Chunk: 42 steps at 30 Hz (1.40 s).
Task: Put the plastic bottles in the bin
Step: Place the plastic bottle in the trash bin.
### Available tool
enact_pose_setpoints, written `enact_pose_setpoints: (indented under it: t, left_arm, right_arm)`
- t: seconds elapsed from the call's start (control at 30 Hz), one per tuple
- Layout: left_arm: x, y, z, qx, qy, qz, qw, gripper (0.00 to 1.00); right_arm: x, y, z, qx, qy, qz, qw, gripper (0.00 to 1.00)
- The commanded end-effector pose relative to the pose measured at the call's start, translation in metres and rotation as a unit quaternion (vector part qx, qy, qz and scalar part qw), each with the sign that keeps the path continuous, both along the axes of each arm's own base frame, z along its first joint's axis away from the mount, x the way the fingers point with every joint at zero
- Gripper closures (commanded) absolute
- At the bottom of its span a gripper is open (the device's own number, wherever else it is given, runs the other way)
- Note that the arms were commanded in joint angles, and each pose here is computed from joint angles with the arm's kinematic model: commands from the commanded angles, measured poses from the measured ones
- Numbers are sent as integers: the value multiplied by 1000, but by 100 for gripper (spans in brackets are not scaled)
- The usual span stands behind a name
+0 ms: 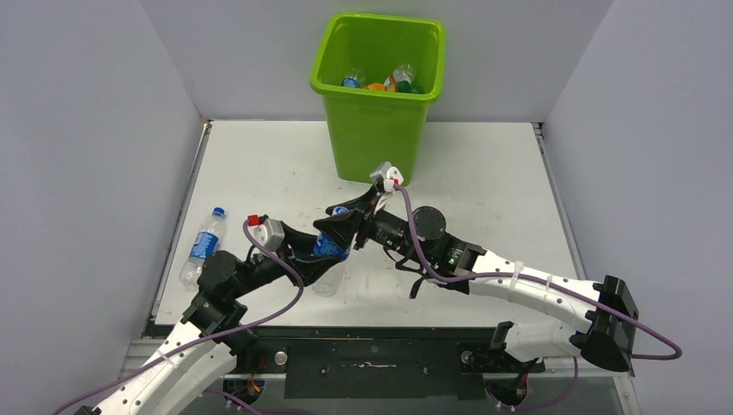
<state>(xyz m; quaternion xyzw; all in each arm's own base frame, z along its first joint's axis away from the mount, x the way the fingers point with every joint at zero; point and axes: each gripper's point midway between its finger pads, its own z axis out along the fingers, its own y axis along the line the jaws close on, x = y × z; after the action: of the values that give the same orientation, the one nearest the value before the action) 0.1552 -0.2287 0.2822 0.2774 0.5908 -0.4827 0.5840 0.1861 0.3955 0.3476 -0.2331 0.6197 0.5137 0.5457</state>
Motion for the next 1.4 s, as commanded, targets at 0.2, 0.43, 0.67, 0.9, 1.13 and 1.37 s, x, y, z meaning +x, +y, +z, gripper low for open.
enact_pose_setpoints:
  t: [0.2, 0.43, 0.67, 0.9, 1.13, 1.37]
  left_arm:
    - [-4, 0, 22, -32, -17, -13, 999, 39]
    - [-7, -9, 15, -22, 9, -45, 999, 31]
    - [-5, -11, 11, -18, 18, -47, 999, 37]
    - [-5, -7, 16, -23, 8, -38, 999, 97]
    - [-6, -2, 23, -36, -4, -25, 999, 100]
    - [-8, -5, 22, -35, 1, -37, 999, 100]
  right_arm:
    - [-19, 5, 28, -3, -27, 56, 998, 95]
    - [-22, 5, 42, 10, -22, 64, 998, 95]
    - [-26, 4, 64, 52, -16, 74, 996, 95]
    - [-27, 1, 59, 17, -17, 70, 997, 81]
    - [-22, -26, 45, -6, -16, 23, 1000, 35]
    - [-14, -16, 37, -7, -4, 16, 1000, 45]
